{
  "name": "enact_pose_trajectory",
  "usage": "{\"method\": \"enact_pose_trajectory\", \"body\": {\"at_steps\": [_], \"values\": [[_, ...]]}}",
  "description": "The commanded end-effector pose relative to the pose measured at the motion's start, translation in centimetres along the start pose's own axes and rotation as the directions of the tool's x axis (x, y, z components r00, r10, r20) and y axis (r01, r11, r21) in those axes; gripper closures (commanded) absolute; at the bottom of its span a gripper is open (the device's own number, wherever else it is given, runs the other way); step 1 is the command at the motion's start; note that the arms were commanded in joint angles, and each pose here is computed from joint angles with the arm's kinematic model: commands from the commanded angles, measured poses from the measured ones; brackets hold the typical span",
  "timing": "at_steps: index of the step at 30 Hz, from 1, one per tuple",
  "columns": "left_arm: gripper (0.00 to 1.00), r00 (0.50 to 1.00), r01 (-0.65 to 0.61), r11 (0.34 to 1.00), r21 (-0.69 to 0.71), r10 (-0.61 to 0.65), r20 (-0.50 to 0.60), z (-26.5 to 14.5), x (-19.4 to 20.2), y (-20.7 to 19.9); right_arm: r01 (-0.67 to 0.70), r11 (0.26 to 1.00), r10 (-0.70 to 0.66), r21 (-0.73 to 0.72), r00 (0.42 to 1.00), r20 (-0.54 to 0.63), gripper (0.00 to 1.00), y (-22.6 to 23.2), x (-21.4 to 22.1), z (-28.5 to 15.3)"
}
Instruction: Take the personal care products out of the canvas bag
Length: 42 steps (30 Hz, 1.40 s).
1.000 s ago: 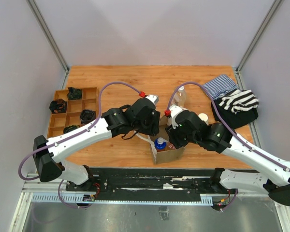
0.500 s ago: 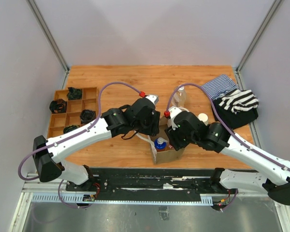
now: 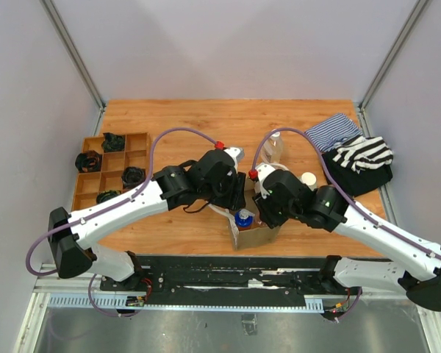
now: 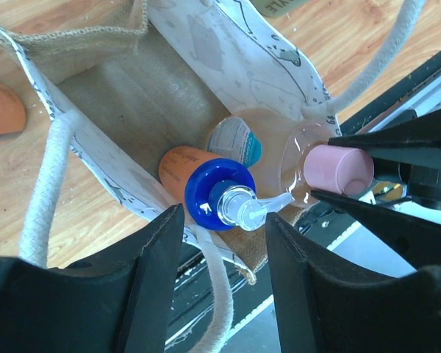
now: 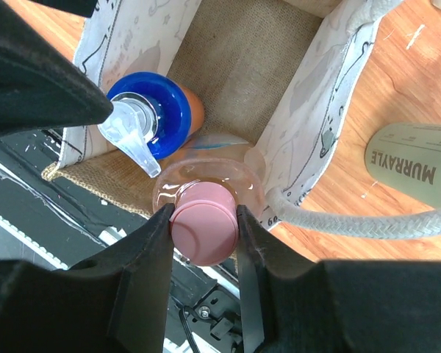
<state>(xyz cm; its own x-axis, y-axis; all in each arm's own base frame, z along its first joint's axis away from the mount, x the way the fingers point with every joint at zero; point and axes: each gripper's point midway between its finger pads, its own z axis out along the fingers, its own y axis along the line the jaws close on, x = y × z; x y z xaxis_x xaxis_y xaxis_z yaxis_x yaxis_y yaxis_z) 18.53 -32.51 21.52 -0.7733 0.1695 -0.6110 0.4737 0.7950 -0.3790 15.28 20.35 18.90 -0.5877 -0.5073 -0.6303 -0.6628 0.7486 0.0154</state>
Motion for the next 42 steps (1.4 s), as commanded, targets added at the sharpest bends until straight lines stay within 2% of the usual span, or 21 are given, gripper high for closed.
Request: {"method": "enact_pose_trajectory", "body": {"at_steps": [1, 11, 14, 17, 21, 25, 32, 42], "values": [[0.47, 0.999, -0.037, 0.995, 0.094, 0.037, 0.003, -1.1, 0.4, -1.6, 0.009, 0.999, -0.012, 0.036, 0.996, 0.090, 0.86, -0.6, -2.6, -1.9], [0.47, 0.998, -0.066, 0.994, 0.090, 0.065, 0.007, -2.5, 0.9, -1.4, -0.005, 0.988, -0.051, 0.156, 0.934, 0.352, 0.91, -2.9, -11.6, -8.8], [0.47, 0.997, -0.076, 0.989, 0.129, 0.074, 0.019, -2.8, 0.9, -2.1, -0.037, 0.979, -0.060, 0.201, 0.887, 0.457, 0.91, -4.0, -14.3, -11.6], [0.47, 0.995, -0.099, 0.983, 0.155, 0.095, 0.029, -2.9, 1.1, -2.6, -0.100, 0.944, -0.092, 0.316, 0.837, 0.540, 0.91, -6.5, -16.6, -14.6], [0.47, 0.987, -0.161, 0.977, 0.141, 0.161, 0.012, -2.0, 1.9, -3.3, -0.155, 0.910, -0.139, 0.385, 0.761, 0.633, 0.89, -8.4, -19.4, -17.9], [0.48, 0.969, -0.245, 0.963, 0.111, 0.248, -0.011, -0.7, 3.2, -4.3, -0.218, 0.857, -0.170, 0.467, 0.734, 0.657, 0.88, -10.9, -20.8, -19.6], [0.48, 0.953, -0.300, 0.954, 0.011, 0.300, -0.049, 1.4, 4.2, -3.6, -0.308, 0.840, -0.059, 0.447, 0.767, 0.639, 0.89, -16.2, -20.6, -16.3], [0.48, 0.952, -0.303, 0.951, -0.070, 0.298, -0.064, 2.7, 4.8, -1.8, -0.369, 0.839, 0.091, 0.400, 0.820, 0.566, 0.92, -21.2, -17.5, -7.9]]}}
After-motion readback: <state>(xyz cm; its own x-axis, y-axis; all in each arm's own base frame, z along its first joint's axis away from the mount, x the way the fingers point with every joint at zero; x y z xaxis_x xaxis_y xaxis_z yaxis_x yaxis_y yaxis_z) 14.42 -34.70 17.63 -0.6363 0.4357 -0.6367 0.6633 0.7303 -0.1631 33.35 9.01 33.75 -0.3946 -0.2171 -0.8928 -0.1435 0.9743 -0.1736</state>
